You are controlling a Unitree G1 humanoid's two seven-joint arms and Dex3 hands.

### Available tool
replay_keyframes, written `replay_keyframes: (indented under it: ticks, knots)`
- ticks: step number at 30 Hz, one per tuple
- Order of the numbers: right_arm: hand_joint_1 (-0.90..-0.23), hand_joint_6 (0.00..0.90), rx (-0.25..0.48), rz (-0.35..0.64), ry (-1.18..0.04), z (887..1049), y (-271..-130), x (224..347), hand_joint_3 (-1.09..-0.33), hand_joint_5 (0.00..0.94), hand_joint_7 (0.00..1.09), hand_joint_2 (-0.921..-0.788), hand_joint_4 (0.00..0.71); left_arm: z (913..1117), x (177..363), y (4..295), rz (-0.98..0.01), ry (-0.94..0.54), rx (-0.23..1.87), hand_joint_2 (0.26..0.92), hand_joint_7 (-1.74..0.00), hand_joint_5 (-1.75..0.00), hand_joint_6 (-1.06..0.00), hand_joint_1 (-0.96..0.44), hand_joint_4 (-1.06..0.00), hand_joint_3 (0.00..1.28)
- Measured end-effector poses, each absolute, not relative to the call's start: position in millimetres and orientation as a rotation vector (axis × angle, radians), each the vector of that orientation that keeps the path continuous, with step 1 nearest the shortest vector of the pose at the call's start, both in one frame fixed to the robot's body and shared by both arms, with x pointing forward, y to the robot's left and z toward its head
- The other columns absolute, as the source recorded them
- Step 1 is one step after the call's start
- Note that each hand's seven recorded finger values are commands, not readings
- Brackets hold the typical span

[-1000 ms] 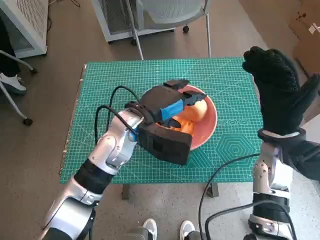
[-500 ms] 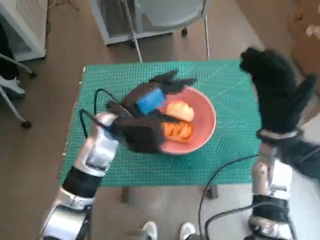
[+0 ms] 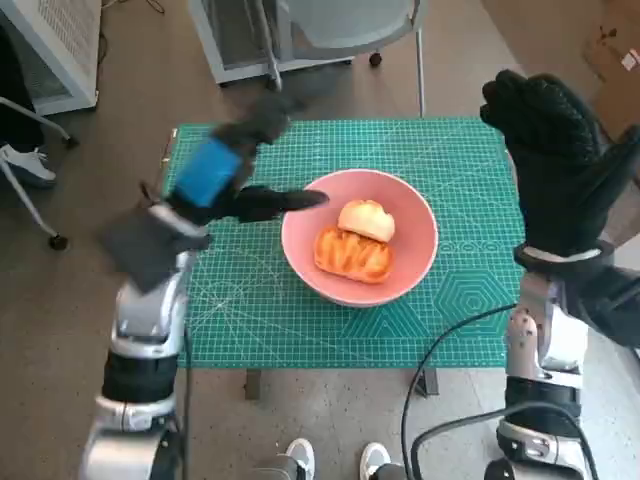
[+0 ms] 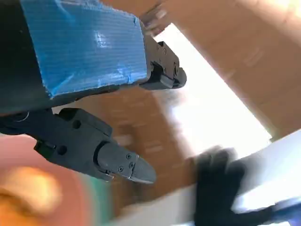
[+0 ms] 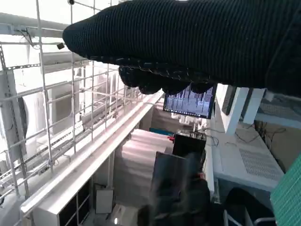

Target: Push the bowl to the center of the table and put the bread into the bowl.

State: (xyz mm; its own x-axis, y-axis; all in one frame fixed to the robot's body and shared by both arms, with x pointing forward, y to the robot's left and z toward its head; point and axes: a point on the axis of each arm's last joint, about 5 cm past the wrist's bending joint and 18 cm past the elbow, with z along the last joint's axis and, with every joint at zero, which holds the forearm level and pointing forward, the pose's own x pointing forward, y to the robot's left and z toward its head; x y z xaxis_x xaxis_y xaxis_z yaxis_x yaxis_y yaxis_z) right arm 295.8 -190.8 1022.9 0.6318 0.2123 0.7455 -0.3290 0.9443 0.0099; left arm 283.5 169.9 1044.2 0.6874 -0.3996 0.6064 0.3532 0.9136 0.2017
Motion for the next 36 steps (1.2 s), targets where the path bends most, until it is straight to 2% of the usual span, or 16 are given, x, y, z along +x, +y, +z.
replay_keyframes:
  ticks: [8, 15, 25, 32, 34, 36]
  knots:
    - [-0.586, 0.433, 0.134, 0.317, -0.858, 1033.1, -192.2, 298.0, -0.587, 0.007, 0.02, -0.921, 0.401, 1041.3, 280.2, 169.1, -0.408, -0.773, -0.092, 0.921, -0.04, 0.00, -0.33, -0.52, -0.11, 0.19]
    - [-0.595, 0.436, 0.116, 0.321, -0.865, 1039.4, -192.4, 301.4, -0.579, 0.006, 0.02, -0.921, 0.405, 1036.3, 280.1, 170.6, -0.368, -0.788, -0.124, 0.921, -0.04, 0.00, -0.31, -0.57, -0.09, 0.21]
    - [-0.589, 0.433, 0.104, 0.319, -0.862, 1040.0, -192.4, 303.9, -0.579, 0.004, 0.01, -0.921, 0.406, 1026.6, 278.4, 170.3, -0.315, -0.762, -0.128, 0.921, -0.05, 0.00, -0.28, -0.60, -0.09, 0.24]
    - [-0.588, 0.433, 0.093, 0.313, -0.861, 1037.8, -192.4, 306.1, -0.579, 0.003, 0.01, -0.921, 0.406, 1019.4, 277.3, 165.0, -0.312, -0.757, -0.168, 0.921, -0.07, -0.01, -0.28, -0.58, -0.10, 0.24]
    - [-0.588, 0.433, 0.092, 0.312, -0.859, 1036.6, -192.6, 306.6, -0.580, 0.002, 0.01, -0.921, 0.405, 1018.7, 277.3, 163.6, -0.313, -0.758, -0.178, 0.921, -0.38, -0.01, -0.12, -0.57, -0.10, 0.23]
    - [-0.588, 0.433, 0.092, 0.312, -0.855, 1035.5, -192.7, 307.3, -0.580, 0.002, 0.01, -0.921, 0.405, 1018.3, 277.3, 162.5, -0.314, -0.761, -0.186, 0.921, -0.51, -0.01, -0.06, -0.57, -0.10, 0.23]
